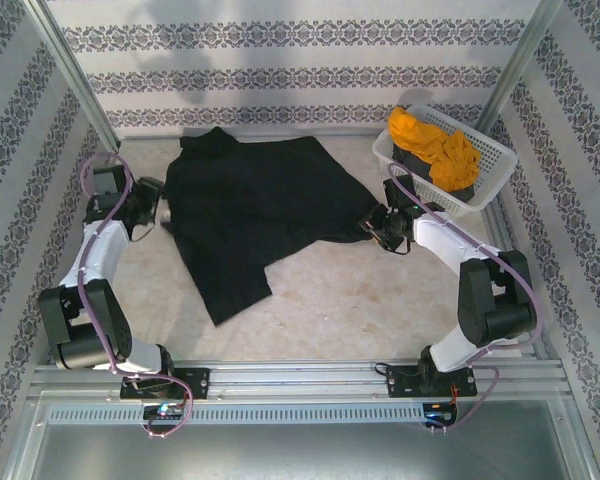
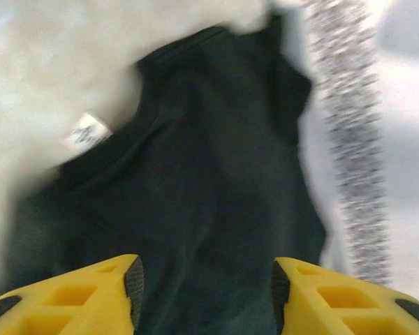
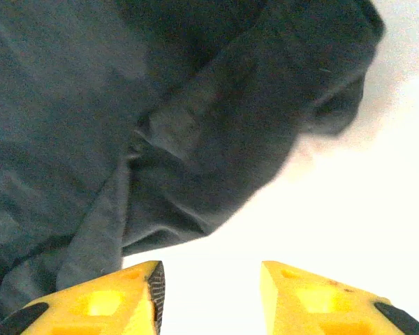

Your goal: Fold and stack the t-shirts

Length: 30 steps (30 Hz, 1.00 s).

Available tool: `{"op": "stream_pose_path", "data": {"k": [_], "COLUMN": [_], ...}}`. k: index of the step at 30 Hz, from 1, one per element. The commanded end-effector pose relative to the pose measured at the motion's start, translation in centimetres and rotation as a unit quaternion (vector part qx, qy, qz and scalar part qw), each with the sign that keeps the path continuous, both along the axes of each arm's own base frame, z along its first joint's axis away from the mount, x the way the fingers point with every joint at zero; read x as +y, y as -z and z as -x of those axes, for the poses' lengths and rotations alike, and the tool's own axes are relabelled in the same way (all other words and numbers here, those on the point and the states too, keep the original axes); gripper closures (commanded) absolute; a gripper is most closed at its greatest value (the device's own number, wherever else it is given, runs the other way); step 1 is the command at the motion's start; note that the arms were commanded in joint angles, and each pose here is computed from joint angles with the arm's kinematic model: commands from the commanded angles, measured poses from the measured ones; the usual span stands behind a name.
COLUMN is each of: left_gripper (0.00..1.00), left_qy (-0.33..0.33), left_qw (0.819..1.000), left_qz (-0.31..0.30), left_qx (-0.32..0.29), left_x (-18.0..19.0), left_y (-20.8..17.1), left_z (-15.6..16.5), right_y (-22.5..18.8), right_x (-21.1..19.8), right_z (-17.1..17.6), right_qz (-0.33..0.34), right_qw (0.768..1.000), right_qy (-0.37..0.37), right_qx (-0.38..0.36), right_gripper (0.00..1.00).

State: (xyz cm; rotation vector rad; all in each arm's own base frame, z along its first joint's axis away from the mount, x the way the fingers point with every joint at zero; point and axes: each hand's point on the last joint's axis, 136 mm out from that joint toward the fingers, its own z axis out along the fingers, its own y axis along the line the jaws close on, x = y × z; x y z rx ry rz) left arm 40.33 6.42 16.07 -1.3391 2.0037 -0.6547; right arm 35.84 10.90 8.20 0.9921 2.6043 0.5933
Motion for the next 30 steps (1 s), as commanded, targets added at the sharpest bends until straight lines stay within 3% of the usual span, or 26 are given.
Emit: {"op": "stream_pose_path", "data": {"k": [1, 6, 10, 13, 17, 20, 26, 30], "left_gripper": [0.47, 0.47, 0.49, 0.49, 0.47, 0.40, 0.40, 0.48], "left_qy": [0.043, 0.047, 0.047, 0.061, 0.053, 0.047, 0.042, 0.054], "left_qw": [0.997, 0.986, 0.974, 0.965, 0.966, 0.963, 0.957, 0.955], "left_qz": [-0.064, -0.081, -0.048, -0.058, -0.050, -0.067, -0.073, -0.079], "left_qx": [0.032, 0.137, 0.214, 0.247, 0.248, 0.258, 0.276, 0.280], "left_x": [-1.2, -3.6, -6.4, -7.8, -8.1, -7.5, -6.7, -6.7], "left_y": [-0.7, 2.4, 5.7, 7.0, 8.9, 9.9, 12.2, 13.5], "left_z": [3.1, 9.8, 15.5, 17.8, 17.6, 16.7, 15.3, 13.9], "right_y": [-2.6, -2.9, -3.1, -3.4, -3.3, -2.7, -2.7, -2.6], "right_x": [0.3, -0.5, -0.6, 0.1, 1.2, 1.1, 0.2, -0.7], "right_z": [0.9, 2.3, 2.9, 2.8, 2.6, 2.7, 2.4, 2.3], "right_qz": [0.017, 0.052, 0.058, 0.054, 0.046, 0.037, 0.026, 0.031], "right_qw": [0.999, 0.996, 0.995, 0.993, 0.991, 0.992, 0.994, 0.995], "right_qy": [-0.044, -0.069, -0.080, -0.098, -0.120, -0.114, -0.095, -0.085], "right_qx": [-0.017, -0.022, -0.029, -0.044, -0.049, -0.039, -0.038, -0.034], "right_gripper": [0.56, 0.56, 0.57, 0.57, 0.56, 0.56, 0.55, 0.55]}}
